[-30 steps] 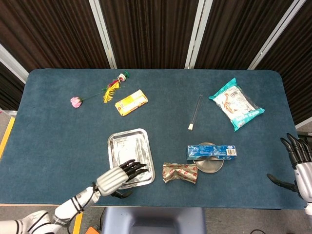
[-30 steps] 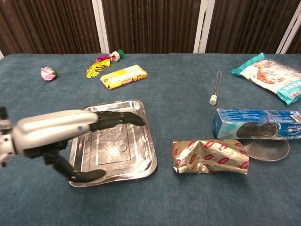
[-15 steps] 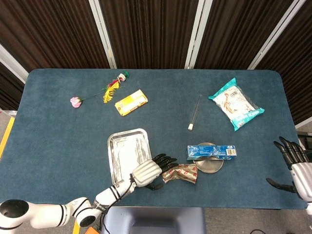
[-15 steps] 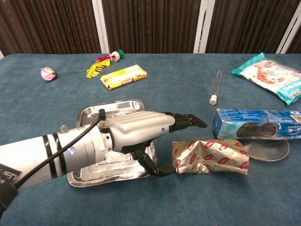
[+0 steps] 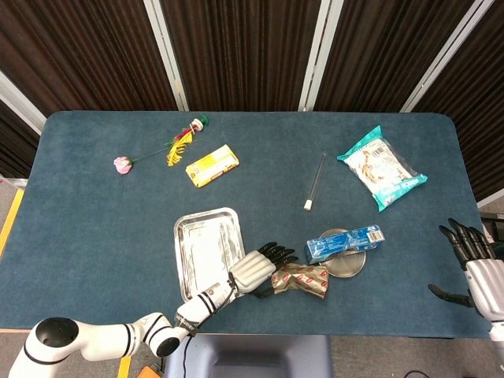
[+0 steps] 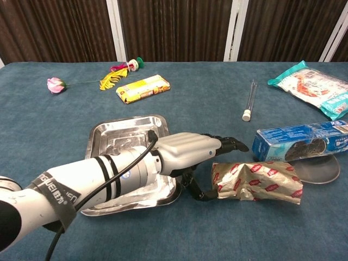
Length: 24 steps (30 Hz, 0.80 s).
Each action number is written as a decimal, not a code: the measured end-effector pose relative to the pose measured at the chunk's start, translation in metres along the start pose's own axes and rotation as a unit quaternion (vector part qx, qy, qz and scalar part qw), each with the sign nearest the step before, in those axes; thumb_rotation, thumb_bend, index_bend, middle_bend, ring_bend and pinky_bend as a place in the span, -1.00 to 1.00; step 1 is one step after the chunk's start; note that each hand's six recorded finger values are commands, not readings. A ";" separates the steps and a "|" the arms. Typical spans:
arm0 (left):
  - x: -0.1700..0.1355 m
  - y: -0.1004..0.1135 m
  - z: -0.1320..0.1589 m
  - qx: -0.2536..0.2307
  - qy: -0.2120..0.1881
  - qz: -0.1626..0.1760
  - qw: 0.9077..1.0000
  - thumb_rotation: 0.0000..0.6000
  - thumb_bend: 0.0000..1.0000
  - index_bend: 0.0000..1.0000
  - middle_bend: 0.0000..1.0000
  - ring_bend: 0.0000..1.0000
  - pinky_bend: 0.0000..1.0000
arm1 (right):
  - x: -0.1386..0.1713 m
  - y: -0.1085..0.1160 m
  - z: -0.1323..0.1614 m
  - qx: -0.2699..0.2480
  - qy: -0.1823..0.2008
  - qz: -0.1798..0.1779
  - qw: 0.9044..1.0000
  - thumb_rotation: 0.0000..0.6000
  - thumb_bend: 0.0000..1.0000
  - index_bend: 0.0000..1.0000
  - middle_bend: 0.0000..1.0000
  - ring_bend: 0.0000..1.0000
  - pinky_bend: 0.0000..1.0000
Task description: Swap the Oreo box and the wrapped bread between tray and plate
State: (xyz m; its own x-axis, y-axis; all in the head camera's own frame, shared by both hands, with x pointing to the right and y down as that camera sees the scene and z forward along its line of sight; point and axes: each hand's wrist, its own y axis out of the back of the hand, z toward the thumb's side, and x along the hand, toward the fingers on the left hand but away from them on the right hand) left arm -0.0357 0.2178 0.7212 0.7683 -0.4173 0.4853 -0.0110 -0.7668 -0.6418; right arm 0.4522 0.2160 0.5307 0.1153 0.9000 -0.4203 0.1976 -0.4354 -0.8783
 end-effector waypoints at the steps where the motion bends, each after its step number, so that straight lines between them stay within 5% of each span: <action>1: 0.000 -0.001 -0.001 0.002 0.002 0.000 1.000 1.00 -0.31 -0.47 -0.49 -0.47 -0.60 | -0.001 0.000 0.000 0.000 -0.001 -0.001 1.000 1.00 -0.75 -1.00 -1.00 -1.00 -1.00; 10: 0.001 0.000 0.004 0.008 -0.002 0.023 1.000 1.00 -0.12 0.28 0.30 0.14 -0.19 | -0.004 -0.004 -0.001 0.000 -0.004 0.005 1.000 1.00 -0.75 -1.00 -1.00 -1.00 -1.00; 17: 0.000 0.003 0.005 -0.004 -0.006 0.041 0.999 1.00 0.24 0.47 0.53 0.33 0.04 | -0.006 -0.005 0.000 0.002 -0.004 0.009 1.000 1.00 -0.75 -1.00 -1.00 -1.00 -1.00; 24: -0.009 0.023 0.010 -0.007 -0.021 0.096 0.995 1.00 0.42 0.55 0.68 0.45 0.28 | -0.006 -0.008 0.001 0.003 -0.003 0.013 1.000 1.00 -0.75 -1.00 -1.00 -1.00 -1.00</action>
State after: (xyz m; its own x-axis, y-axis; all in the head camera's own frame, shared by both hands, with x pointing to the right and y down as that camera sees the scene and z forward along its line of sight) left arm -0.0370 0.2086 0.6958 0.7767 -0.5369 0.3293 -0.1688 -0.6811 -0.7125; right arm 0.4488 0.2138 0.5399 0.1149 0.8884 -0.4445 0.1887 -0.4588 -0.8683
